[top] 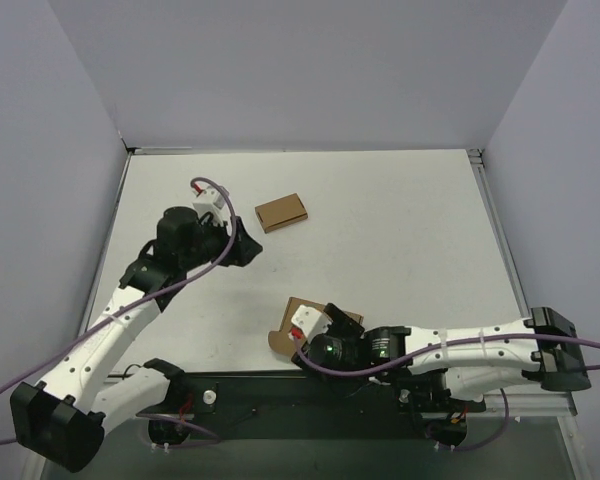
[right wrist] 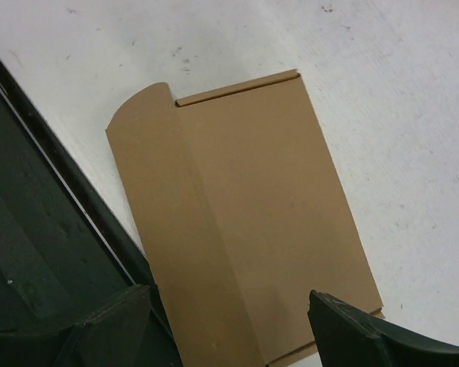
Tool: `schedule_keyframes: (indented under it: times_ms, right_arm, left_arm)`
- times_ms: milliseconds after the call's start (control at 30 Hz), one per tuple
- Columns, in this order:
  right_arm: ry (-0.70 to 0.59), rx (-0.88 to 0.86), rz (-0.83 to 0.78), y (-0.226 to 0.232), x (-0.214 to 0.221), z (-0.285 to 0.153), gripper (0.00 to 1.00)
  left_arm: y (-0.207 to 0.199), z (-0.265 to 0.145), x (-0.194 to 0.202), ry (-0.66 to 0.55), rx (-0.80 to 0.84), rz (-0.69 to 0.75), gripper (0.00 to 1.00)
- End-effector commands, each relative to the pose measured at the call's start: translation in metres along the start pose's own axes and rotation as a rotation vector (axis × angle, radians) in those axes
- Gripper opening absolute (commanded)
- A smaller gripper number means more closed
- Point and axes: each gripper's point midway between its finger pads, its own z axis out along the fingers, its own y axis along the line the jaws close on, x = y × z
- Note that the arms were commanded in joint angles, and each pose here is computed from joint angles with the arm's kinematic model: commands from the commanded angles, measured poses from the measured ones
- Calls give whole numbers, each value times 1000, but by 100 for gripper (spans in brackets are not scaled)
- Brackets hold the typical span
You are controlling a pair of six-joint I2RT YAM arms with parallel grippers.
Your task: Fold the paper box
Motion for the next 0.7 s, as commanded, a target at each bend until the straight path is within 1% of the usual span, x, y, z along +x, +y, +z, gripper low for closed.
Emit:
schedule_keyframes:
  times_ms: [0,100,233,267,433,467,500,600,633,667]
  right_arm:
    - [-10,35,-196,14,-13,8,87]
    - [5,71,-287,24,-12,17,87]
    - [10,170,-365,25,-14,25,88]
    - [24,222,-396,21,-11,29,88]
    - [34,310,-488,22,-10,36,86]
    - [52,331,-516,22,-6,39,86]
    - [44,376,-532,17,-9,38,85]
    - [39,468,-585,10,-15,35,79]
    - [39,481,-595,9,-15,35,74]
    - [36,488,-597,8,-16,34,71]
  left_arm:
    - [5,-11,-28,30,65,45,73]
    - [20,-8,-42,-10,29,53,73]
    - [27,0,-44,-43,29,48,73]
    - [30,1,-43,-45,29,43,74]
    - [49,5,-39,-37,6,12,74]
    - [50,6,-39,-37,6,11,74]
    - [51,7,-38,-36,6,4,74]
    - [52,7,-39,-39,11,-4,74]
    - [54,7,-39,-42,6,-6,74]
    - [53,7,-39,-42,9,-5,74]
